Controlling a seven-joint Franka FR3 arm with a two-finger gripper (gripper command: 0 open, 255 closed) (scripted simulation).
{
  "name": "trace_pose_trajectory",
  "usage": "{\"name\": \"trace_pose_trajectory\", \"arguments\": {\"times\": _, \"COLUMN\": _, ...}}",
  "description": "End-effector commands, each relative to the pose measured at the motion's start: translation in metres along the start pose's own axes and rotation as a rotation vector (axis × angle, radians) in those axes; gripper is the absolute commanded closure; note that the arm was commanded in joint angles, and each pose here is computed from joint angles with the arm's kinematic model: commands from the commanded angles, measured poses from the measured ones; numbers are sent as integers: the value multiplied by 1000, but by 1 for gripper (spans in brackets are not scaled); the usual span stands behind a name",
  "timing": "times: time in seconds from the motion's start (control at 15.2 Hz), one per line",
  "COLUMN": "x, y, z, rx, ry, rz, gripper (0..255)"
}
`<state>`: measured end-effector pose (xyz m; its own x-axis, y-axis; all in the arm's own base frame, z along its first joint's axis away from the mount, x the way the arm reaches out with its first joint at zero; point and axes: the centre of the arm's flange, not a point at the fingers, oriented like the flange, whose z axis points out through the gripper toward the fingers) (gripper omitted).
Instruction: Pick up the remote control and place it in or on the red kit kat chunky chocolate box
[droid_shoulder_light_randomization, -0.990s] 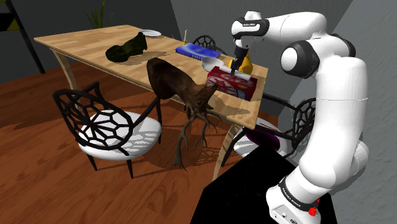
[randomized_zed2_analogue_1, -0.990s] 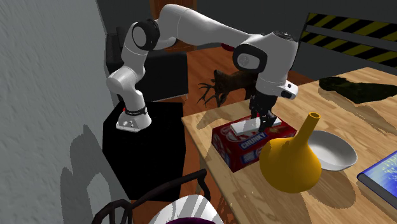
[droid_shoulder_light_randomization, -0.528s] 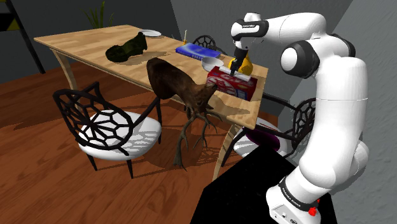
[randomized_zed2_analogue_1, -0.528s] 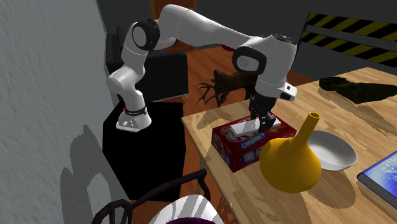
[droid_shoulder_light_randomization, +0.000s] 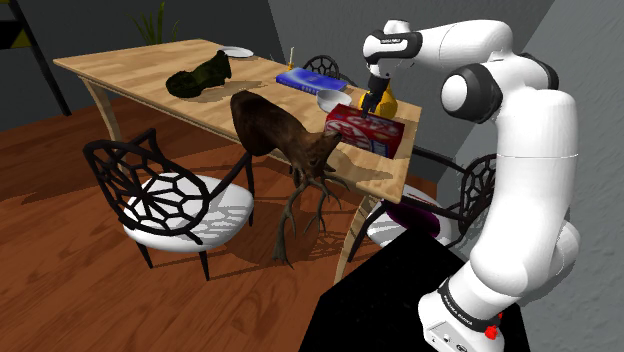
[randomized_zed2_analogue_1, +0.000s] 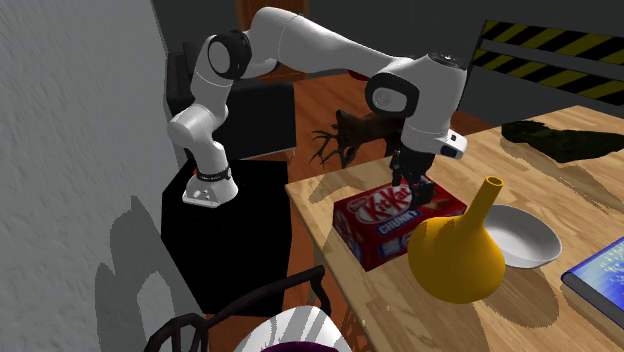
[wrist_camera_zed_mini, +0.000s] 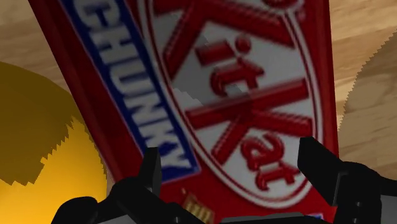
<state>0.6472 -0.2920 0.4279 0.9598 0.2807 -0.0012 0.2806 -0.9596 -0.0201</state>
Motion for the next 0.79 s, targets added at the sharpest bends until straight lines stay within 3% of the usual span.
{"name": "trace_pose_trajectory", "arguments": {"times": 0.0, "x": 0, "y": 0, "z": -13, "rx": 0, "ry": 0, "rz": 0, "gripper": 0}}
{"name": "trace_pose_trajectory", "arguments": {"times": 0.2, "x": 0, "y": 0, "z": -50, "rx": 0, "ry": 0, "rz": 0, "gripper": 0}}
{"name": "trace_pose_trajectory", "arguments": {"times": 0.73, "x": 0, "y": 0, "z": -50, "rx": 0, "ry": 0, "rz": 0, "gripper": 0}}
